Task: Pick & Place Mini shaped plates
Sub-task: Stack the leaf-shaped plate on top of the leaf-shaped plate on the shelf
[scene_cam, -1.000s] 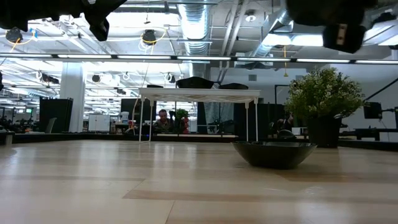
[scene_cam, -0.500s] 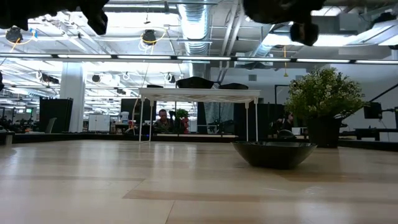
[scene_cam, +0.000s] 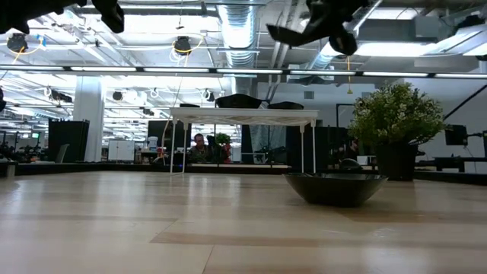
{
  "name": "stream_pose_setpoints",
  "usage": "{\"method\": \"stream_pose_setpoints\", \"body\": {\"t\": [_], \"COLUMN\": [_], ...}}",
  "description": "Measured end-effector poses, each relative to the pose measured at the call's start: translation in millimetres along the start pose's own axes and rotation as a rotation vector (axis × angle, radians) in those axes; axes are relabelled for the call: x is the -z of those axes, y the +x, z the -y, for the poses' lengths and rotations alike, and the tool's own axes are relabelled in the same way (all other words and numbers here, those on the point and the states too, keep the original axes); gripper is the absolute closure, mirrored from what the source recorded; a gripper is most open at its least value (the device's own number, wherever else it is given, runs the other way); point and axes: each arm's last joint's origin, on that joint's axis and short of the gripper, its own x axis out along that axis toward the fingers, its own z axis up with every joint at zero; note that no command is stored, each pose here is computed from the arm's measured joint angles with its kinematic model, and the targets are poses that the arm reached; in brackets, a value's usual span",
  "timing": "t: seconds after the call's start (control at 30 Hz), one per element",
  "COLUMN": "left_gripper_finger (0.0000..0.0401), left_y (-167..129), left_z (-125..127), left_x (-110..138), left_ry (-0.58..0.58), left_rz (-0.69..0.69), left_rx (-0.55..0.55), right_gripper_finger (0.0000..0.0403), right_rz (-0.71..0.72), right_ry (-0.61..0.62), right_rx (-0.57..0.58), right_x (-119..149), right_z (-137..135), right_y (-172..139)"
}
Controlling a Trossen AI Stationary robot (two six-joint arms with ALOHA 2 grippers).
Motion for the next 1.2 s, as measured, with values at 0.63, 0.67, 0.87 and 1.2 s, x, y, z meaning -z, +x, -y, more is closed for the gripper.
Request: {"method": "stream_pose_setpoints", "body": {"t": [0.63,0.67,0.87,1.2], "left_gripper_finger": [0.0229,0.0229,0.0229,0.0229], "left_y": [-1,-1,-1,-1], "left_z": [-2,-2,-2,-2], "left_x": [12,12,12,11], "left_ry": [0.066,0.081,0.087,0.087], "left_rz": [-0.128,-0.127,-0.126,-0.125], "left_rx": [0.015,0.016,0.017,0.018], "right_gripper_finger": [0.0403,0.0403,0.0403,0.0403], "right_rz": [-0.225,-0.245,-0.322,-0.322], "right_ry": [-0.065,-0.074,-0.134,-0.125], "right_rx": [0.161,0.158,0.146,0.112], "right_x": [-103,-106,-118,-124], "right_z": [66,69,88,101], "right_y": [24,25,31,32]}}
